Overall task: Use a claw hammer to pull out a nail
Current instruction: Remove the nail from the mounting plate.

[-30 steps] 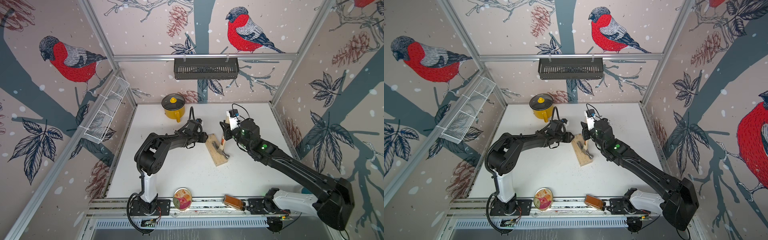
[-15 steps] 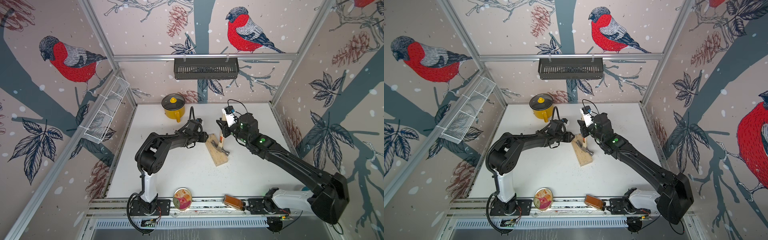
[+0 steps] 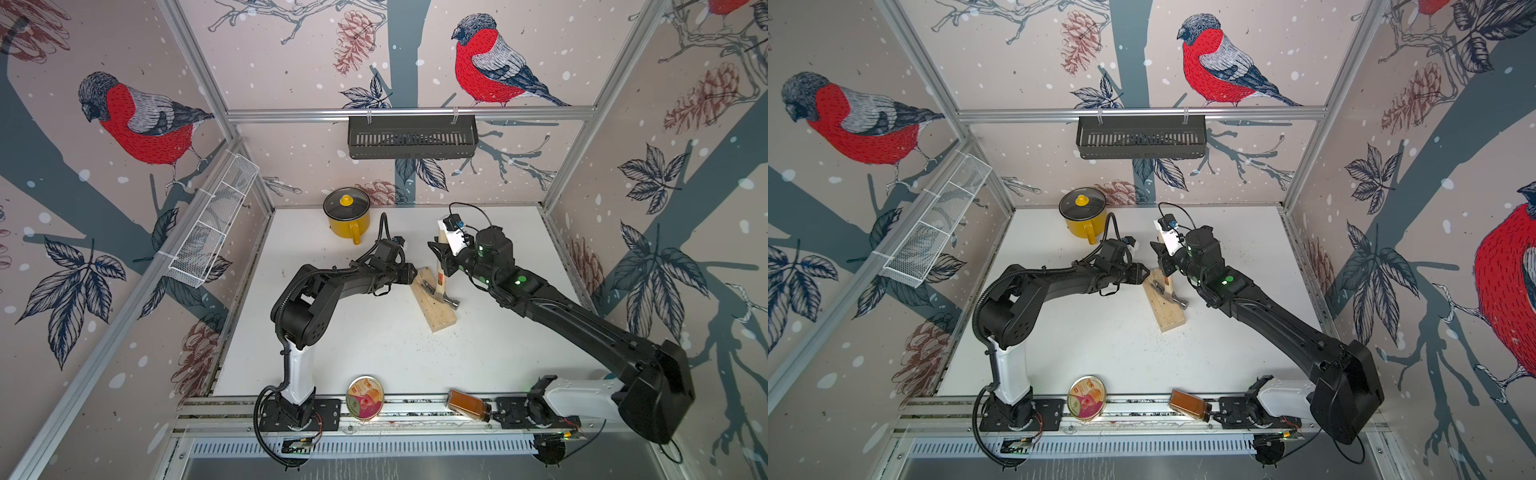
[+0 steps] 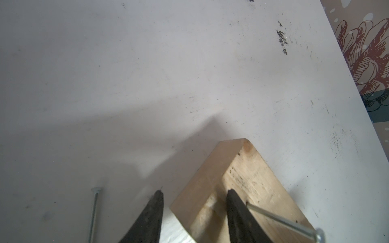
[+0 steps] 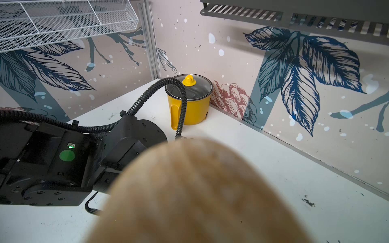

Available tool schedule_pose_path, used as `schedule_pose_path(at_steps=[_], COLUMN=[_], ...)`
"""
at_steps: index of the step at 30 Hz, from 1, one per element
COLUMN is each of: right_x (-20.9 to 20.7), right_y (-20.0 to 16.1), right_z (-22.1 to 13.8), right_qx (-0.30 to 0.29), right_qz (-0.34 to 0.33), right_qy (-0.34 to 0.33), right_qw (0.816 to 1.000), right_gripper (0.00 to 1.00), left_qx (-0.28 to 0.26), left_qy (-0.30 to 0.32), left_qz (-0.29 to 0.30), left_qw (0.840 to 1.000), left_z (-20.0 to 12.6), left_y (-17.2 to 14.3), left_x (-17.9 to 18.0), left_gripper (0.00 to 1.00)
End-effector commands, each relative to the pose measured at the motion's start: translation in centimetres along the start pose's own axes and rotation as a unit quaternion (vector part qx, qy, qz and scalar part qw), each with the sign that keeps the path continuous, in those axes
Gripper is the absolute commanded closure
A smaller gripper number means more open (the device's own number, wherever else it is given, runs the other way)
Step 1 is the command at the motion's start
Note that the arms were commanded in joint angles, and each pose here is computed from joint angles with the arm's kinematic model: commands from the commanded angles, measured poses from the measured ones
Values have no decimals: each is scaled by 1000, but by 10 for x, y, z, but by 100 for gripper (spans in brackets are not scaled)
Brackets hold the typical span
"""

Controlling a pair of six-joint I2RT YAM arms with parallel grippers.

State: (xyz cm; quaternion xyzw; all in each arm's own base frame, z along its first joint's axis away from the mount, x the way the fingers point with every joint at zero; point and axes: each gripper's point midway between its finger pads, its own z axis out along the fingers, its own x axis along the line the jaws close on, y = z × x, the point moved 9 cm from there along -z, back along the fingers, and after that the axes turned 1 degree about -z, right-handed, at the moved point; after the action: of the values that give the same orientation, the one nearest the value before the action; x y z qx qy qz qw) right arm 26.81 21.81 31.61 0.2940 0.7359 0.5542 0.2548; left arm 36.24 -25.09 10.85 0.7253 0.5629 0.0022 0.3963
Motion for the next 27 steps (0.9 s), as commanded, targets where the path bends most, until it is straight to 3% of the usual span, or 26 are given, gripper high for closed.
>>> schedule_pose_path(at_steps=[1,27], right_x=[-1,0], right_y=[10,-27], right_z=[-2,-40], right_qx=[-43,-121], right_qz=[-17,28], right_qy=[-7,-2], right_qw=[999,992], right_gripper=[100,100], left_qx=[62,64], left_qy=[50,49], left_qz=[-15,-19], left_qw=[997,997], left_z=[4,4], left_y=[-24,-25], left_x=[15,16], left_gripper=[51,51])
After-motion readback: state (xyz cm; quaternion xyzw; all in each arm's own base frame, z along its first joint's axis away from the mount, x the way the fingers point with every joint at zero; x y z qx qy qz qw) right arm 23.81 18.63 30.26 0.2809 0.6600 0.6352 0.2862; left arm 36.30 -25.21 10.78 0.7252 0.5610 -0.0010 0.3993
